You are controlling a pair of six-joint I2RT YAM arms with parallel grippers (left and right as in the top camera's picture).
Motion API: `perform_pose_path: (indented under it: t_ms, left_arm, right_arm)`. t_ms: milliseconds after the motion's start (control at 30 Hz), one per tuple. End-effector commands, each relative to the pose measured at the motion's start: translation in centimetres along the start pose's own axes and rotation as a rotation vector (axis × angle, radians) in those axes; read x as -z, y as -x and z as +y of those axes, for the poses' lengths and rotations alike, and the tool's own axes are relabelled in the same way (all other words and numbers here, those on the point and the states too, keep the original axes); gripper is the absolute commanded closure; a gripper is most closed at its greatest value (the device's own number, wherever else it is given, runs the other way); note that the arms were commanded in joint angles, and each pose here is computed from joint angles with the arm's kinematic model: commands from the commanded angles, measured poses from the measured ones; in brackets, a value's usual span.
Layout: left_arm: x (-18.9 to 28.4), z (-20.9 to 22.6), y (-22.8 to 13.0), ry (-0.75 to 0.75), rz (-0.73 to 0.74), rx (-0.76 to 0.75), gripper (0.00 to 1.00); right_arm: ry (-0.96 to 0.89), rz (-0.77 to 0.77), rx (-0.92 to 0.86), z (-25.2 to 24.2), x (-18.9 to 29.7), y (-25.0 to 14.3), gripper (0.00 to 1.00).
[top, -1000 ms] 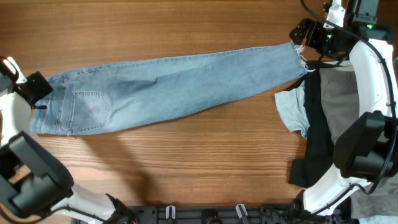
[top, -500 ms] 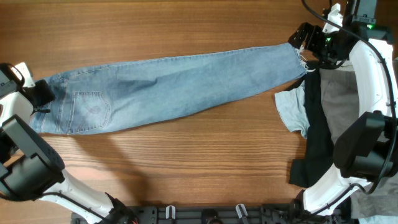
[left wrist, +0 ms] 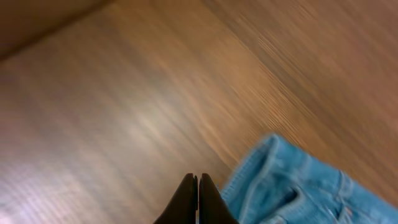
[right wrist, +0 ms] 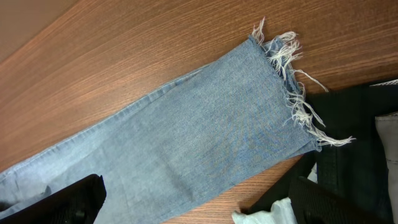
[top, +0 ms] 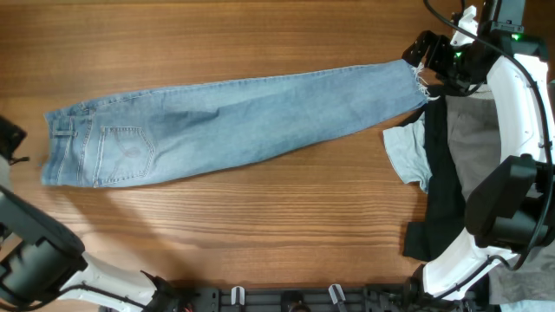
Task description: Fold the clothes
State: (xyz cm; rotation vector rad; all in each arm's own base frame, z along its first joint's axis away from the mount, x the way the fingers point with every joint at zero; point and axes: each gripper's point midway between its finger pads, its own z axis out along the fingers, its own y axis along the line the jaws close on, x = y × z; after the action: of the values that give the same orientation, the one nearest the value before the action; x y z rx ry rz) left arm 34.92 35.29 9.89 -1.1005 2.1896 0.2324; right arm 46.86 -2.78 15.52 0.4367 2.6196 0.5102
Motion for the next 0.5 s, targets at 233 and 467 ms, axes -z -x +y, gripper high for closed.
perform_pose_path:
  t_ms: [233,467]
  left_arm:
    - [-0.4,-4.6,-1.2,-0.292,0.026,-0.246,0.28]
    - [-3.4,-6.6,-5.5,-0.462,0.131,-0.265,0.36]
  right_arm:
    - [-0.008,0.001,-0.015,-0.3,-0.6,0.2,0.0]
    - [-0.008,0.003,-0.017,-0.3,-0.6,0.2,0.0]
